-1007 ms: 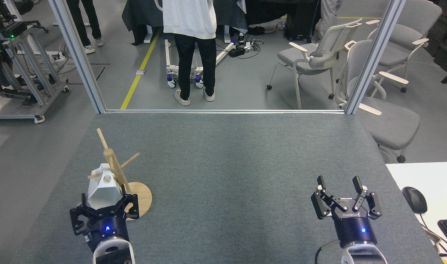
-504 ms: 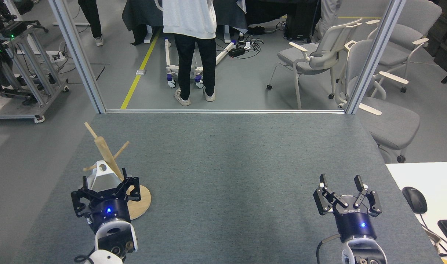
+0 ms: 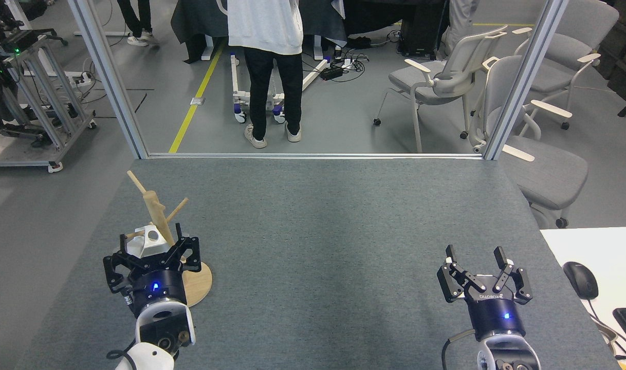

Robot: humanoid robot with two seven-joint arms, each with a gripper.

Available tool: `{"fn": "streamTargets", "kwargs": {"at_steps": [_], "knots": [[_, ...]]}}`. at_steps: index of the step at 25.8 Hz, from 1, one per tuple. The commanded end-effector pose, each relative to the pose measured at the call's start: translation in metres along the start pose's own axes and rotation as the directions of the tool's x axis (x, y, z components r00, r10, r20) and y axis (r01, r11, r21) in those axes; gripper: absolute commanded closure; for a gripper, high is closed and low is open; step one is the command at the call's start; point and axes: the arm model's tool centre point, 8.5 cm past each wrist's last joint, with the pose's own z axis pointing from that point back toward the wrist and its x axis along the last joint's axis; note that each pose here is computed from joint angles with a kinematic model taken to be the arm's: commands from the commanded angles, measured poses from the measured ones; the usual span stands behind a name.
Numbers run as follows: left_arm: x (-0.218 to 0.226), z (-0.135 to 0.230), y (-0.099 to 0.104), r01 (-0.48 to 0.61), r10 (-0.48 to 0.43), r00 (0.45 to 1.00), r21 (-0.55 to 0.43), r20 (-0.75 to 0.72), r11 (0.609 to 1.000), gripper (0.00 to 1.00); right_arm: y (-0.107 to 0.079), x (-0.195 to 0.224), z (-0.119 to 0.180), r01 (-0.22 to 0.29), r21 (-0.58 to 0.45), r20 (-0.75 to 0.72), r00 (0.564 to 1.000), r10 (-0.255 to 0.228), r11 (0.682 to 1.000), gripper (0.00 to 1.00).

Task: Hang cup on storage rack
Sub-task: 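Hook the cup onto the rack arm and open the left gripper, then pull the left gripper back away from the hanging cup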

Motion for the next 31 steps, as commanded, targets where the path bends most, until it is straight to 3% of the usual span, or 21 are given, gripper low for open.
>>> {"fn": "streamTargets", "kwargs": {"at_steps": [1, 5, 8, 12, 15, 21, 24, 31], "knots": [[0.001, 0.006, 0.007, -0.016, 0.016, 1.000, 0.035, 0.015, 0.999, 0.01, 0.000, 0.000, -0.001, 0.000, 0.002, 0.001, 1.000, 0.000, 1.000, 0.01], [-0.001, 0.025, 0.014, -0.039, 0.033, 0.998, 0.105, 0.059, 0.994, 0.01, 0.001, 0.001, 0.000, 0.002, 0.004, 0.001, 1.000, -0.002, 1.000, 0.01], [0.011, 0.041, 0.007, -0.031, 0.011, 0.978, 0.093, 0.209, 0.995, 0.01, 0.000, 0.002, 0.000, 0.002, 0.002, 0.003, 1.000, -0.002, 1.000, 0.01], [0.042, 0.052, 0.007, -0.031, -0.021, 0.888, 0.105, 0.459, 0.994, 0.01, -0.001, 0.002, -0.001, 0.003, -0.001, 0.002, 1.000, -0.003, 1.000, 0.01], [0.065, 0.060, 0.012, -0.077, 0.003, 0.831, 0.110, 0.556, 0.991, 0.01, -0.001, 0.003, -0.001, 0.005, 0.000, 0.002, 1.000, -0.005, 1.000, 0.01], [0.106, 0.050, 0.016, -0.140, 0.104, 0.847, 0.031, 0.521, 0.990, 0.02, -0.010, 0.003, -0.010, 0.007, -0.026, -0.001, 1.000, -0.007, 1.000, 0.01], [0.116, 0.044, 0.019, -0.141, 0.112, 0.848, 0.017, 0.518, 0.990, 0.02, -0.015, 0.001, -0.016, 0.036, -0.040, -0.043, 0.998, -0.038, 0.999, 0.01], [0.113, 0.046, 0.013, -0.134, 0.111, 0.853, 0.008, 0.511, 0.991, 0.01, -0.019, 0.002, -0.019, 0.033, -0.050, -0.053, 0.998, -0.036, 0.998, 0.01]]}}
